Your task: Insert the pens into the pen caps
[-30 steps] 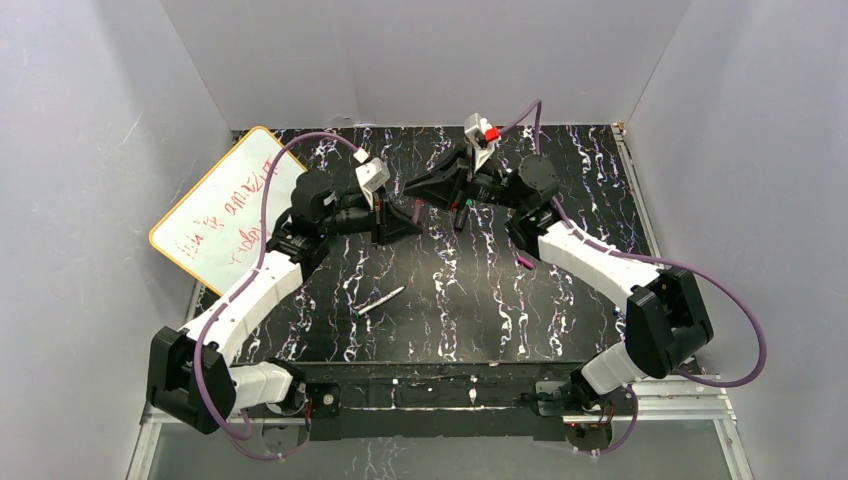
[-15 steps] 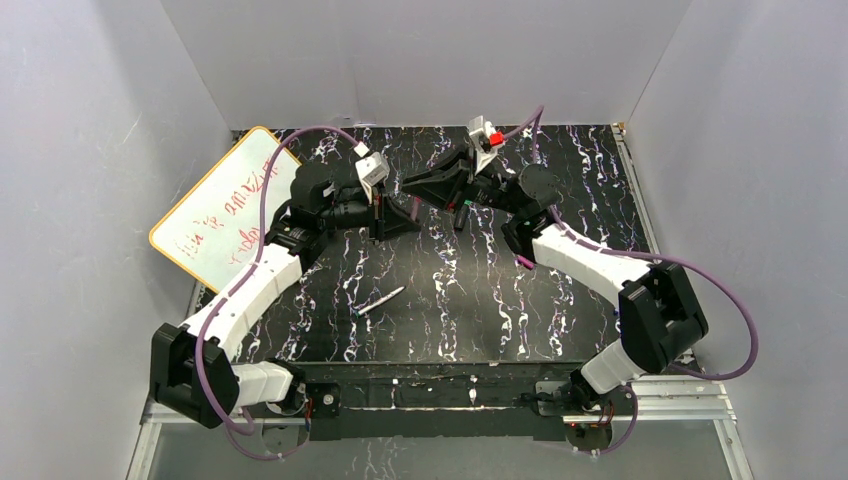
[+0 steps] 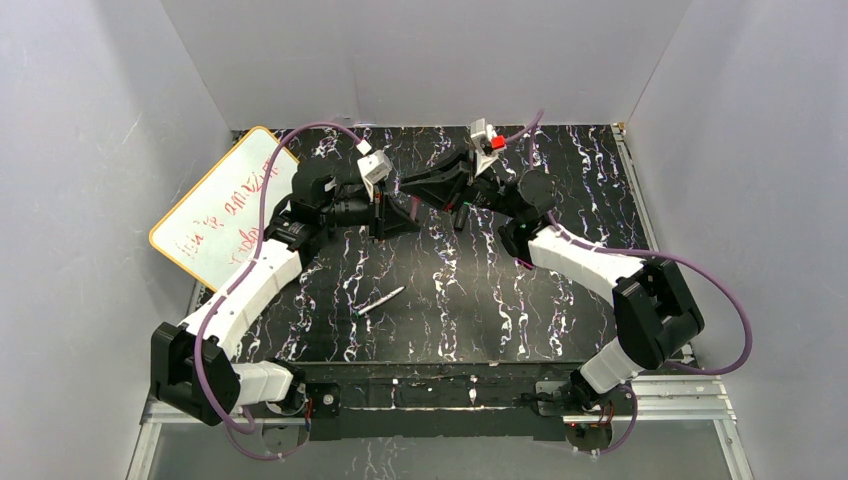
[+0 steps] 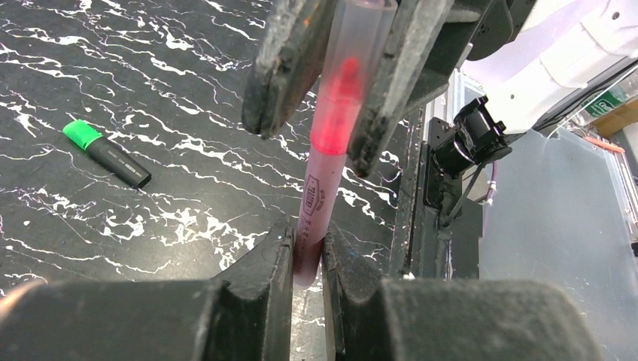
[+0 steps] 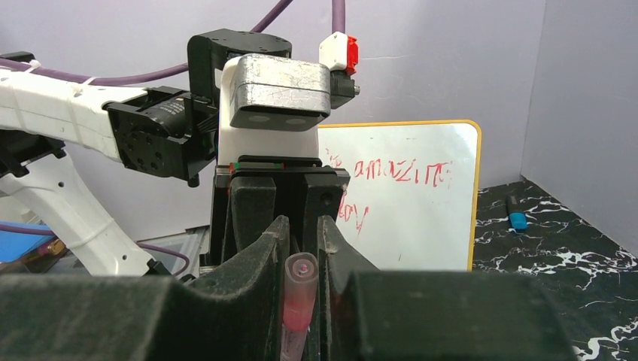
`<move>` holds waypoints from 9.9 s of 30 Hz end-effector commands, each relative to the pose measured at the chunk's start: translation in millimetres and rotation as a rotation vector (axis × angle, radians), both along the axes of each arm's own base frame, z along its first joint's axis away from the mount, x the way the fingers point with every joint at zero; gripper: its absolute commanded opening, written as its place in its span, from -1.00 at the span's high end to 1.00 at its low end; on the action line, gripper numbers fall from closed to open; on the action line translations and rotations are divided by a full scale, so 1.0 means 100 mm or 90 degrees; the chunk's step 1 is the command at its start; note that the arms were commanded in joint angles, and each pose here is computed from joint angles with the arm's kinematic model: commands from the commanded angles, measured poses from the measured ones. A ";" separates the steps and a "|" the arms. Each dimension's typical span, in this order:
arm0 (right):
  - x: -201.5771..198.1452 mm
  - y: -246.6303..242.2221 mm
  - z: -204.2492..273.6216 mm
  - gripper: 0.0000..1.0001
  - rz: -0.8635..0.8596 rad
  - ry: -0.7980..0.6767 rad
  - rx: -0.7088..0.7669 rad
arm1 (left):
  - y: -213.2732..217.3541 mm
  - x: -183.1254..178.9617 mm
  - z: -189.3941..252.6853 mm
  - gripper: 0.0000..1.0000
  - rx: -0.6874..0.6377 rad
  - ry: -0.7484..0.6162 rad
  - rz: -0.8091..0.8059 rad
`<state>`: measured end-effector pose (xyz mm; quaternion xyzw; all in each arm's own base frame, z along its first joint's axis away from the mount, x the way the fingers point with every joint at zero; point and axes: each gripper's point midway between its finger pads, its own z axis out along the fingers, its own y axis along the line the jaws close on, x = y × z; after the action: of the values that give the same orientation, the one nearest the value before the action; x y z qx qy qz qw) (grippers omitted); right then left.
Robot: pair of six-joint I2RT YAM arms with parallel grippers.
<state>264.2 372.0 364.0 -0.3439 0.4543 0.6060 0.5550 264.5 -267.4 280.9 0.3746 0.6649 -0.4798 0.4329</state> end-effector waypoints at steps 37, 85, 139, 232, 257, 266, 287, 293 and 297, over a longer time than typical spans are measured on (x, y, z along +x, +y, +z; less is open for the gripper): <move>-1.02 0.28 -1.72 0.84 0.247 0.241 -0.240 | 0.08 0.19 1.77 1.00 -0.146 -0.332 0.058; -0.69 -0.45 -0.34 -0.92 -0.096 0.011 -0.103 | 0.93 0.92 -1.68 1.00 0.419 0.155 0.370; -0.80 -0.74 -0.65 -0.98 -0.138 0.013 -0.149 | 0.91 -0.32 -2.03 0.07 0.630 0.263 0.208; 0.14 -0.29 -1.05 0.02 -0.077 0.349 0.102 | -0.03 -0.21 -0.78 1.00 0.258 0.071 0.162; 0.13 -0.18 -1.06 0.97 -0.021 0.391 0.115 | -0.11 -0.21 -1.06 0.35 0.253 0.111 0.152; 0.11 -0.16 -1.12 0.97 0.004 0.405 0.119 | -0.12 -0.19 -1.09 0.86 0.256 0.105 0.153; 0.64 -1.72 -1.36 -0.24 -0.482 0.491 0.051 | 0.04 -0.06 -1.43 1.00 0.356 0.099 0.177; 0.81 -2.29 -1.45 -0.29 -0.736 0.496 -0.142 | 0.09 -0.02 -1.47 1.00 0.366 0.085 0.172; 0.90 -2.53 -1.67 -0.36 -0.808 0.411 -0.346 | 0.14 0.01 -1.44 1.00 0.342 0.089 0.176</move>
<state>358.3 166.8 274.9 0.1243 0.7241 0.3304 0.5925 260.9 -260.2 133.3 0.3478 0.8460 -0.2416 0.3240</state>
